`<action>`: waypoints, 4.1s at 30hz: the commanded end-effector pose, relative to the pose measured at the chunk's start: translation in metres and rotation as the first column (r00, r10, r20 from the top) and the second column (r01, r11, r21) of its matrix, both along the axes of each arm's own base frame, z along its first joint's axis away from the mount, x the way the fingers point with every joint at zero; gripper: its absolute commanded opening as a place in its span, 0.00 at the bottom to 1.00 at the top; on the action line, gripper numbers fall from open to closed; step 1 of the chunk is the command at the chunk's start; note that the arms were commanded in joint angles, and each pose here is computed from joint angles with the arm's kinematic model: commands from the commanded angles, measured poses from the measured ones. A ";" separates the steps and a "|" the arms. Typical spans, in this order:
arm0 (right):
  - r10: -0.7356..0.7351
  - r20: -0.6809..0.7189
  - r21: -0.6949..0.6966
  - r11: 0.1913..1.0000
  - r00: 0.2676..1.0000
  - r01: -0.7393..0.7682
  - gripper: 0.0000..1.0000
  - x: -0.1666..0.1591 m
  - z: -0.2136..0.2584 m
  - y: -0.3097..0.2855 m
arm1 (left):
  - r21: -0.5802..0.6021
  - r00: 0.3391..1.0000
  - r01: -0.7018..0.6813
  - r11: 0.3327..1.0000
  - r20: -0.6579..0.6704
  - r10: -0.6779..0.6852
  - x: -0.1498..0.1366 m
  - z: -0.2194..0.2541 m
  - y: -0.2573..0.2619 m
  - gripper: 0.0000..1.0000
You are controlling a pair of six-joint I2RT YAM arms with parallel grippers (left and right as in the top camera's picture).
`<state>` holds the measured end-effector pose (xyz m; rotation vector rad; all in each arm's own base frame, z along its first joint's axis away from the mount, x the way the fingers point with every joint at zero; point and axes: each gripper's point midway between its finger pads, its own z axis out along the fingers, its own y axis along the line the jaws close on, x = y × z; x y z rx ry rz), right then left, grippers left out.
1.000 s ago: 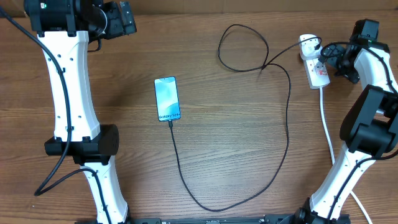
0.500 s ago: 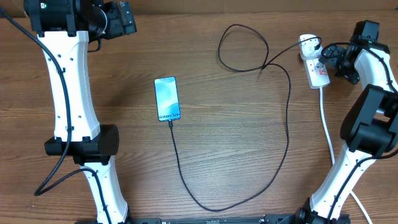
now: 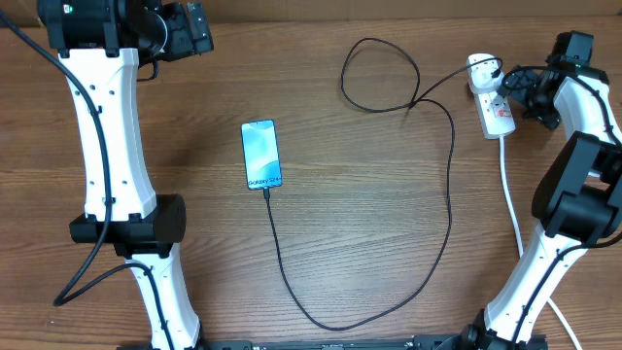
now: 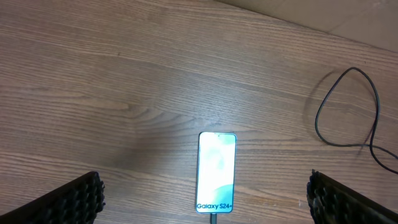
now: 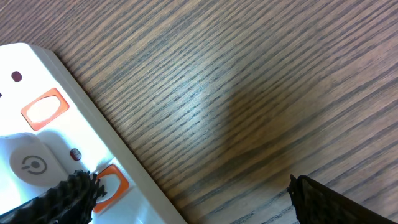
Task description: Plug charger to phone and switch on socket
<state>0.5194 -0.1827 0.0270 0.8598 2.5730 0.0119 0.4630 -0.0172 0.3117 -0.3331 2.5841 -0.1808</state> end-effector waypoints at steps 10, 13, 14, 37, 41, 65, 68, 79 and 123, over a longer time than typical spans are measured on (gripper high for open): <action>0.027 -0.038 0.055 0.998 0.999 -0.025 1.00 -0.004 -0.020 0.015 | 0.009 0.999 -0.020 1.000 0.033 0.019 -0.004 0.013 0.007 1.00; 0.028 -0.057 0.063 0.998 0.998 -0.024 1.00 -0.007 -0.027 0.016 | 0.009 0.999 -0.020 1.000 0.033 0.019 -0.004 0.013 0.007 1.00; 0.029 -0.065 0.066 0.998 0.997 -0.025 1.00 -0.008 -0.030 0.017 | 0.009 0.999 -0.020 1.000 0.033 0.019 -0.004 0.013 0.007 0.99; 0.058 -0.078 0.070 0.996 0.995 -0.052 1.00 -0.007 -0.033 0.032 | 0.009 0.999 -0.013 1.000 0.033 0.013 -0.005 0.013 0.004 1.00; 0.066 -0.081 0.071 0.996 0.995 -0.060 1.00 -0.006 -0.033 0.037 | 0.009 0.999 -0.013 1.000 0.033 0.013 -0.005 0.013 0.004 1.00; 0.082 -0.095 0.077 0.994 0.992 -0.075 1.00 -0.004 0.000 0.046 | 0.009 0.999 -0.014 1.000 0.033 0.014 -0.005 0.013 0.004 1.00; 0.065 -0.052 0.062 0.996 0.997 -0.061 1.00 0.000 0.040 0.036 | 0.009 0.999 -0.014 1.000 0.033 0.014 -0.005 0.013 0.004 1.00; 0.044 0.109 0.003 0.999 0.993 -0.045 1.00 -0.033 0.193 0.035 | 0.009 0.999 -0.014 1.000 0.033 0.014 -0.005 0.013 0.004 1.00; 0.481 0.435 -0.098 0.865 0.761 -0.491 1.00 -0.279 0.407 0.189 | 0.009 0.999 -0.014 1.000 0.033 0.014 -0.005 0.013 0.004 1.00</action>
